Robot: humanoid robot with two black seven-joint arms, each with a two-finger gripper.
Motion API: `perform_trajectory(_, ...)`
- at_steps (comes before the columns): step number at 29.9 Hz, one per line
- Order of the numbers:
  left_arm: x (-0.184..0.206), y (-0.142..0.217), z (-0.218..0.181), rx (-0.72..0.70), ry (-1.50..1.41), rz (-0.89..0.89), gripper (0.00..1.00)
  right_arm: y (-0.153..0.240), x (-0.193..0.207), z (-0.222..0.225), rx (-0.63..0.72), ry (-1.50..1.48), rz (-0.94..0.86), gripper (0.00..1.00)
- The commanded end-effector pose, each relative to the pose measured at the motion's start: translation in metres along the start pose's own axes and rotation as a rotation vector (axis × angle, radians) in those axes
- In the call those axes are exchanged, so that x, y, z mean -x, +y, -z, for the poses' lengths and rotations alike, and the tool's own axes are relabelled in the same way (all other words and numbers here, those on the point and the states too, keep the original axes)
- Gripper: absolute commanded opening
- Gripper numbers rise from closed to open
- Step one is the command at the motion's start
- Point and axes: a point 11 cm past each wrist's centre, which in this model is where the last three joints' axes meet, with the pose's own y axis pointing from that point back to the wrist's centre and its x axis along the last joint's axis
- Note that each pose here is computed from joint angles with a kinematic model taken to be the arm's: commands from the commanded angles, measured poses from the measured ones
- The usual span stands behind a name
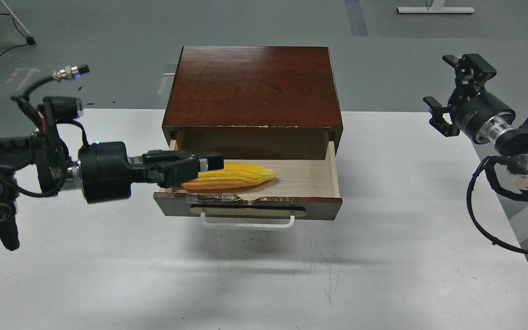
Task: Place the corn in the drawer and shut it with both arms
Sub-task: 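Withdraw the right gripper and bring the left gripper to the drawer front, then push the drawer front with the left gripper toward the cabinet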
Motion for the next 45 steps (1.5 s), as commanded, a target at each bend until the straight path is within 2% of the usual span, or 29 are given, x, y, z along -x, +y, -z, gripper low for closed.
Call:
perform_trajectory(1,0.024,0.000,0.009,-0.014,0.068,0.051,0.00,0.002,-0.003,-0.005,-0.005,-0.001,-0.012,0.97)
perform_trajectory(12,0.051,-0.012,0.009,0.022,0.144,0.130,0.00,0.001,-0.016,-0.017,0.018,-0.007,-0.058,0.97)
perform_trajectory(17,0.075,-0.019,0.012,0.043,0.217,0.146,0.00,-0.016,0.003,-0.022,0.004,-0.047,-0.048,0.96)
perform_trajectory(21,0.075,-0.024,0.015,0.048,0.228,0.135,0.00,-0.021,0.013,-0.026,0.002,-0.068,-0.043,0.96)
perform_trajectory(33,0.079,-0.024,0.053,-0.038,0.277,0.108,0.00,-0.021,0.007,-0.027,0.006,-0.063,-0.062,0.96)
perform_trajectory(45,0.073,-0.027,0.055,-0.034,0.276,0.092,0.00,-0.020,0.007,-0.031,0.018,-0.058,-0.061,0.97)
